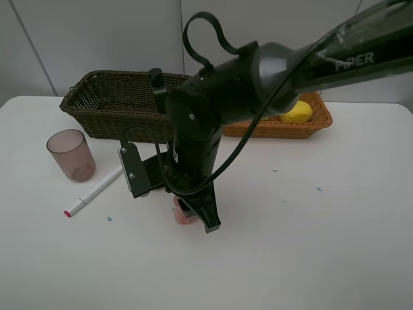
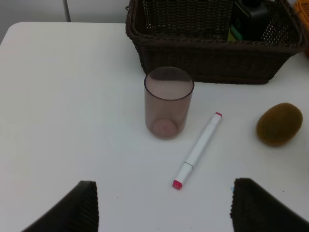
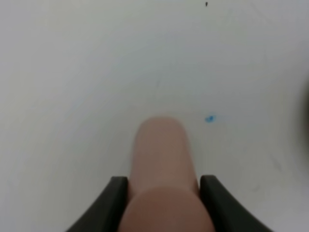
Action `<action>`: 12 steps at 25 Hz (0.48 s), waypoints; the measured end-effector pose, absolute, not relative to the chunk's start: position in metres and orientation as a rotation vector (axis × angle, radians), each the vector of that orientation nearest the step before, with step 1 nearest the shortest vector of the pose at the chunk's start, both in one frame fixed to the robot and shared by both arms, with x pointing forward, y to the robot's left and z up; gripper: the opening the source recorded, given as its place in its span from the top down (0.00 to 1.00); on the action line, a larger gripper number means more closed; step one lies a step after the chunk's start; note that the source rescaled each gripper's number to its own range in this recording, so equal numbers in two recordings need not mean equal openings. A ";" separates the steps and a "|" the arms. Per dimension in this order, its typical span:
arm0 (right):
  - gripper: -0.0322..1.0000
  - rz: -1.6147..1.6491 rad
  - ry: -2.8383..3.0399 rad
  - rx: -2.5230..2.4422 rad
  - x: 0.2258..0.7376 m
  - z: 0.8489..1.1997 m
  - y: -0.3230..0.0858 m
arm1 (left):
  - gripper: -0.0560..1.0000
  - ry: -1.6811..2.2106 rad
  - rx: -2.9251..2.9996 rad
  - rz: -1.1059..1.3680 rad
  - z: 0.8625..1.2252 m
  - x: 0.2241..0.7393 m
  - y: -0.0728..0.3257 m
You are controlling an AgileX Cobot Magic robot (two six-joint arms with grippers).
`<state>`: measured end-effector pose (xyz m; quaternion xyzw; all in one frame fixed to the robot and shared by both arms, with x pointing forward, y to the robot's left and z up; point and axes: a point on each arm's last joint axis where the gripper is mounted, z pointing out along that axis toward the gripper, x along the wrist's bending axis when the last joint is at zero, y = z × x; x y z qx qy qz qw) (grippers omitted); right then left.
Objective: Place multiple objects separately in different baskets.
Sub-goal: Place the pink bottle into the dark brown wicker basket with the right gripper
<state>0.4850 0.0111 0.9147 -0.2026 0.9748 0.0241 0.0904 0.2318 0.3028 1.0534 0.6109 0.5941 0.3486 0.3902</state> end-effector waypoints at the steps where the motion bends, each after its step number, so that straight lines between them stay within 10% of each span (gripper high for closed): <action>1: 0.97 0.070 2.896 -0.604 0.485 0.915 0.011 | 0.24 1.510 1.552 0.886 1.053 0.232 0.303; 12: 0.97 0.191 2.708 -0.598 0.480 0.997 -0.002 | 0.24 1.510 1.552 0.886 1.053 0.232 0.303</action>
